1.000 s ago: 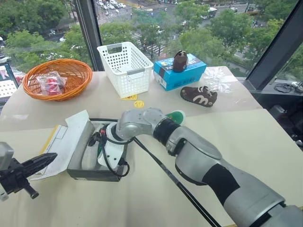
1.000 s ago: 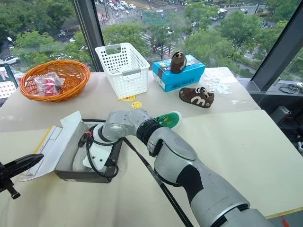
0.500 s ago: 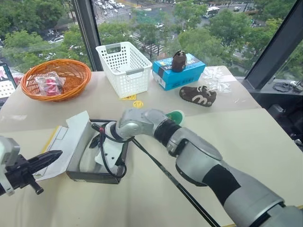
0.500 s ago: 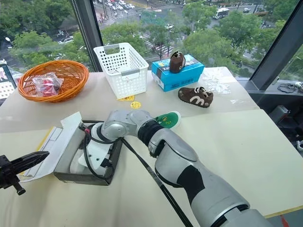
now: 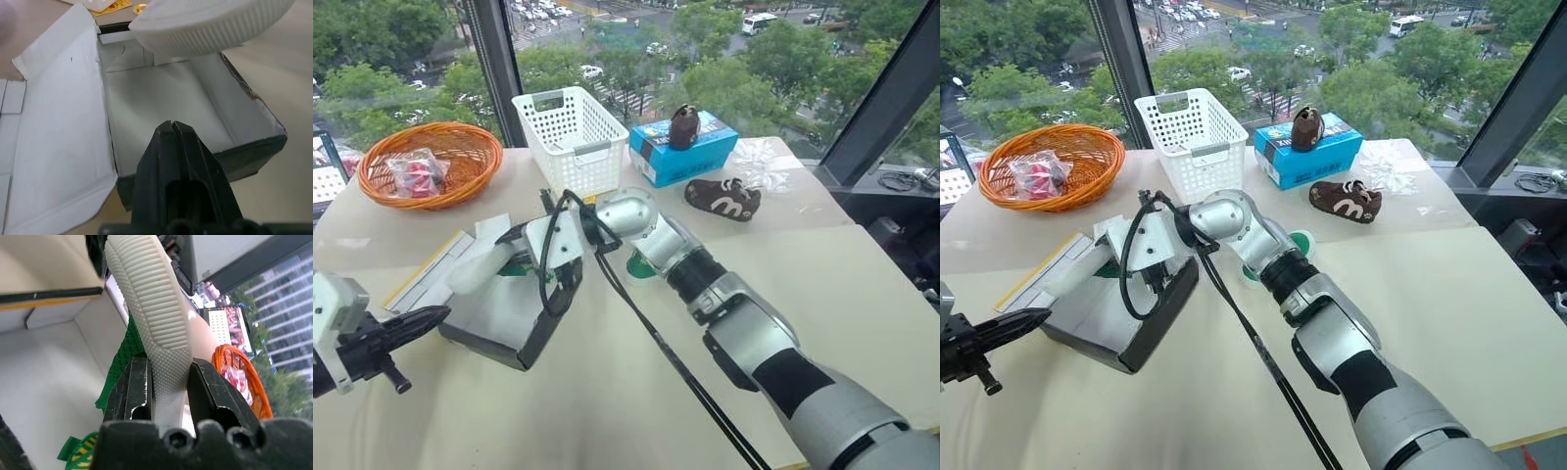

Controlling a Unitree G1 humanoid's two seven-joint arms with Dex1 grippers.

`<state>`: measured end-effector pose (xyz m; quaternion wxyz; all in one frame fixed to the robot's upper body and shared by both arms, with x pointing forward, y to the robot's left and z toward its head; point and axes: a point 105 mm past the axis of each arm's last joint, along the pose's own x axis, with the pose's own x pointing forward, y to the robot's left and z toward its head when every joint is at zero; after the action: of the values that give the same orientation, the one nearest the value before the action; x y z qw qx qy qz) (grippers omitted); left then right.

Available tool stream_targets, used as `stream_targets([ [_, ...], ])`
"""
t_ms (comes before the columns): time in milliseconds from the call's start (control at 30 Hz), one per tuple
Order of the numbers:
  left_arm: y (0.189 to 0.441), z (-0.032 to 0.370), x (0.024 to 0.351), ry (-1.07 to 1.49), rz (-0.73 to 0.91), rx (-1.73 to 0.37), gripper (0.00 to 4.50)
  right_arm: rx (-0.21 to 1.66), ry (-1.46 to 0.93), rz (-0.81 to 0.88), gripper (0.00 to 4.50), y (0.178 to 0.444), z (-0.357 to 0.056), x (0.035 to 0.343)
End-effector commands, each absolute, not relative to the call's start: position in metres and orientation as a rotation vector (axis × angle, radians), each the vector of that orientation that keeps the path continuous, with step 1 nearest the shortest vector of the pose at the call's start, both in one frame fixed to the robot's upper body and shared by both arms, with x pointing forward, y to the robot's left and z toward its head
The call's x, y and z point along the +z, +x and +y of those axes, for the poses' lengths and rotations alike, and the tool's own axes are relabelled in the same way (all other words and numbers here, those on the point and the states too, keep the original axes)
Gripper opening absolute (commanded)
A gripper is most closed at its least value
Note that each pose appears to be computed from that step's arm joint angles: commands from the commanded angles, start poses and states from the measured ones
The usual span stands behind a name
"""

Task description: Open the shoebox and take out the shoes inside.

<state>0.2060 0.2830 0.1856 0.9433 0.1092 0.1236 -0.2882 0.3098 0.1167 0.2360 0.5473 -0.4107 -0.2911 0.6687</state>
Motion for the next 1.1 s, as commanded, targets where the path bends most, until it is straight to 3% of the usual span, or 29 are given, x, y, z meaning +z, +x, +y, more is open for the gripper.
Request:
stream_targets([
  [33, 0.208, 0.282, 0.190, 0.243, 0.247, -0.596, 0.00, 1.567, -0.802, -0.726, 1.13, 0.303, 0.114, 0.269],
  [333, 0.211, 0.276, 0.187, 0.232, 0.252, -0.617, 0.00, 1.380, -0.534, -0.637, 1.13, 0.324, 0.038, 0.334],
  [433, 0.214, 0.274, 0.185, 0.228, 0.252, -0.625, 0.00, 1.251, -0.408, -0.587, 1.13, 0.336, 0.006, 0.358],
  [533, 0.218, 0.270, 0.182, 0.228, 0.258, -0.643, 0.00, 1.022, -0.131, -0.460, 1.13, 0.365, -0.043, 0.374],
  [667, 0.221, 0.266, 0.182, 0.221, 0.256, -0.660, 0.00, 0.850, 0.120, -0.336, 1.13, 0.379, -0.085, 0.369],
  [733, 0.222, 0.266, 0.180, 0.222, 0.263, -0.668, 0.00, 0.685, 0.473, -0.185, 1.13, 0.391, -0.124, 0.350],
  [800, 0.223, 0.266, 0.180, 0.217, 0.265, -0.669, 0.00, 0.538, 0.618, -0.048, 1.13, 0.392, -0.150, 0.312],
  [900, 0.224, 0.265, 0.179, 0.213, 0.272, -0.682, 0.00, 0.379, 0.764, 0.040, 1.13, 0.377, -0.171, 0.275],
  [1100, 0.227, 0.264, 0.177, 0.213, 0.285, -0.710, 0.00, 0.190, 0.846, 0.093, 1.13, 0.345, -0.187, 0.240],
])
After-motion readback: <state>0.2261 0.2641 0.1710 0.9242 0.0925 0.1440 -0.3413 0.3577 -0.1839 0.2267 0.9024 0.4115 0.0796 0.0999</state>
